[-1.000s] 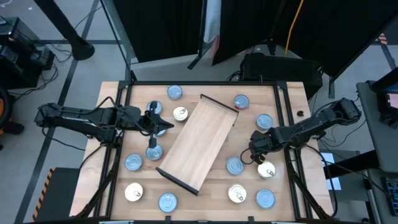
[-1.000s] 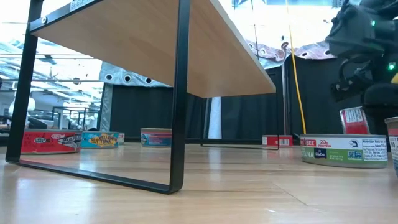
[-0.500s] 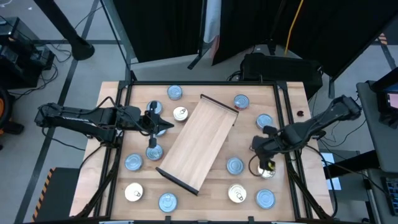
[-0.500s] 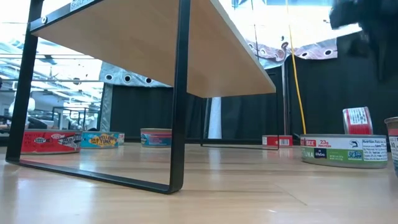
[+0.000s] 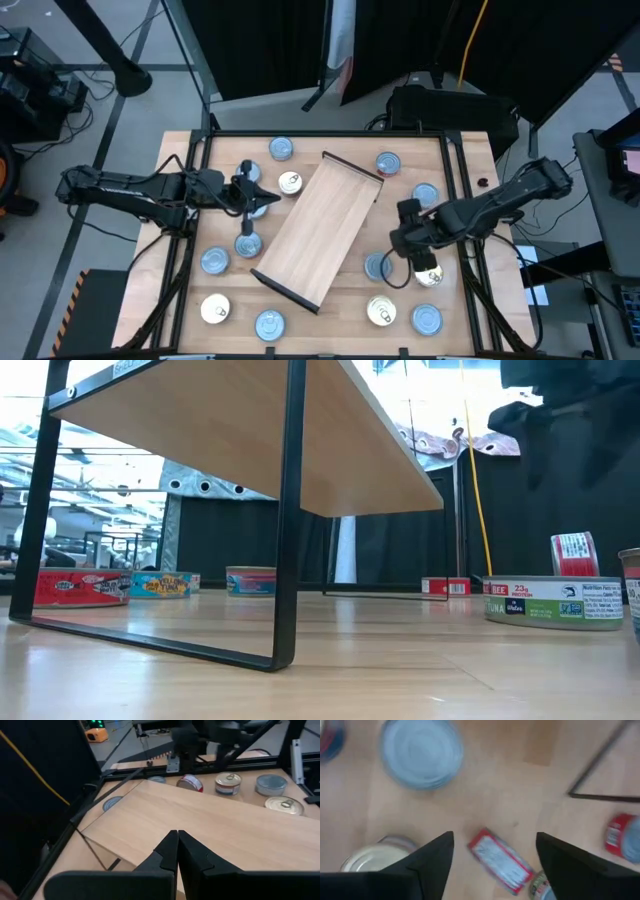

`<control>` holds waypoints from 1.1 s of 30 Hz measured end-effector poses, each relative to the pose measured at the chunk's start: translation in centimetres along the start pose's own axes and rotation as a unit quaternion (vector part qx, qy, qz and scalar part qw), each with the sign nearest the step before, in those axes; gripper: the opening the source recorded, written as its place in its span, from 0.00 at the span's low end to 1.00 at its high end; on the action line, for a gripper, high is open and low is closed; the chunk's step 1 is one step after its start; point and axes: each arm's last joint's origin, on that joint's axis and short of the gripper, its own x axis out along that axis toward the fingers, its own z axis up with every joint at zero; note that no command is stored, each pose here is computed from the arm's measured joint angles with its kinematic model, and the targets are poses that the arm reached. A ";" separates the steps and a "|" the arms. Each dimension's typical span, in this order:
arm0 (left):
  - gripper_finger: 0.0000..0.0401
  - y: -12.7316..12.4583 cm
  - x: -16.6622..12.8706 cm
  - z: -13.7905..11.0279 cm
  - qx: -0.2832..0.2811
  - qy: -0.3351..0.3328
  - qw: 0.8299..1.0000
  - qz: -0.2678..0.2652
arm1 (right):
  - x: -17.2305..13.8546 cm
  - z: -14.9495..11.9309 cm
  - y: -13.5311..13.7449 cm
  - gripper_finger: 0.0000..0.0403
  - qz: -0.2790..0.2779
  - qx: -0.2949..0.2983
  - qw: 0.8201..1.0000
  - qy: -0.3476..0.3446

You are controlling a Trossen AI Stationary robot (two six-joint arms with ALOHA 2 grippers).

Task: Stack canned seafood by type on shelf
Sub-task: Put the red tuna can on the shelf

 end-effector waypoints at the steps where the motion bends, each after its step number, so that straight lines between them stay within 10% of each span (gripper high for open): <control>1: 0.03 0.0 0.0 0.0 0.000 0.000 1.000 0.003 | 0.3 0.1 0.0 0.71 0.010 -0.014 1.000 0.008; 14: 0.03 0.1 0.0 0.0 0.000 0.001 1.000 0.010 | 3.7 1.0 -0.8 0.71 0.043 -0.163 0.981 0.099; 33: 0.03 0.1 0.0 -0.1 0.003 0.004 1.000 0.009 | 6.1 -0.2 -2.3 0.71 0.086 -0.204 0.963 0.156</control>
